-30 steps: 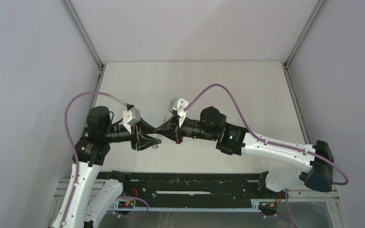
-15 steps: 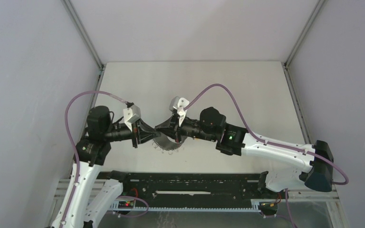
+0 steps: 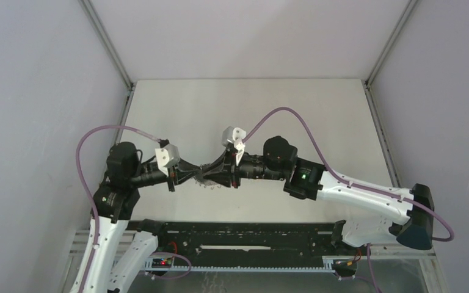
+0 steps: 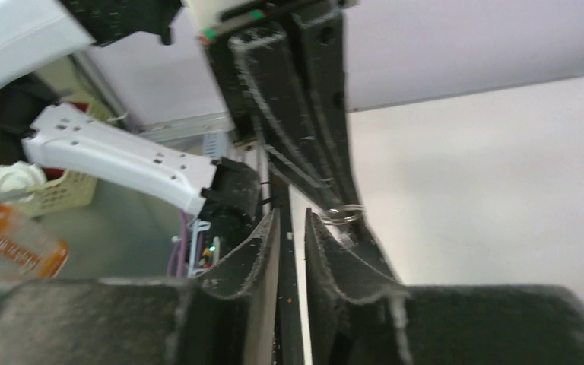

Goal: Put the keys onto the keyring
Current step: Adjust the keyring.

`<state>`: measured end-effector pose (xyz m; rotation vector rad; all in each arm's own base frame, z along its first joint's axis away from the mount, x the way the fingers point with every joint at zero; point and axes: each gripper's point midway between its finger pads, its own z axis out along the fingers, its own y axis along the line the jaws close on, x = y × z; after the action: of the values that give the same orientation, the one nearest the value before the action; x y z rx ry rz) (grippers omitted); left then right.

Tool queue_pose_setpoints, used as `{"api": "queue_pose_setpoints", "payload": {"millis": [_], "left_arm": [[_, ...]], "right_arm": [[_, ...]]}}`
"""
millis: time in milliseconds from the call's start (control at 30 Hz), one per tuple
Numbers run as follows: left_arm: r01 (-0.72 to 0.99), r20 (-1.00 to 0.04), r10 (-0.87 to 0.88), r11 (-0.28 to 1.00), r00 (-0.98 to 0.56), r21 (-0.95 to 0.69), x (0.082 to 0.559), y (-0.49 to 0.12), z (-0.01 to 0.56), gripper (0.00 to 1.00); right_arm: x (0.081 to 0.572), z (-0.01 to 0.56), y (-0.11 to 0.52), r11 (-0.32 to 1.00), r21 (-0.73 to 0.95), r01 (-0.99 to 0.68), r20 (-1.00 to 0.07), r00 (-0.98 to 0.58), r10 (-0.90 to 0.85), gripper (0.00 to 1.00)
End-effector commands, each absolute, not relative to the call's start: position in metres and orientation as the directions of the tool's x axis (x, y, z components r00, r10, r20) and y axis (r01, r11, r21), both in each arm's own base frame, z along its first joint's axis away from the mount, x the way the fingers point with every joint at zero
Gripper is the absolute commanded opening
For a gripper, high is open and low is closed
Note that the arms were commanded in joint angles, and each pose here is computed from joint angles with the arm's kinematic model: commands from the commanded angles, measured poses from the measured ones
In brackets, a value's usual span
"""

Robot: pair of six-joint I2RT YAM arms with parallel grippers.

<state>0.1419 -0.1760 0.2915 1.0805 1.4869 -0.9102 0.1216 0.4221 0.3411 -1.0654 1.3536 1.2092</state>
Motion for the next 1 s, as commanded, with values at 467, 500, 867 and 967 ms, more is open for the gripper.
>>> {"api": "queue_pose_setpoints", "payload": {"millis": [467,500,867,967], "left_arm": [[0.856,-0.881,0.317,0.274,0.351,0.439,0.151,-0.160,0.297,0.00],[0.840,-0.869,0.320,0.278,0.377,0.467,0.152,-0.159,0.300,0.00],[0.734,-0.855,0.226,0.439,0.467,0.517,0.172,-0.157,0.348,0.00],[0.736,-0.859,0.216,0.446,0.465,0.510,0.172,-0.157,0.353,0.00]], "right_arm": [[0.107,0.369,0.379,-0.014,0.040,-0.999,-0.999,-0.040,0.009,0.45],[0.107,0.369,0.380,-0.024,0.064,-0.998,-0.998,-0.065,0.012,0.43],[0.106,0.355,0.406,-0.063,0.282,-0.957,-0.958,-0.285,0.040,0.43],[0.111,0.360,0.409,-0.030,0.250,-0.968,-0.960,-0.252,0.119,0.43]]}}
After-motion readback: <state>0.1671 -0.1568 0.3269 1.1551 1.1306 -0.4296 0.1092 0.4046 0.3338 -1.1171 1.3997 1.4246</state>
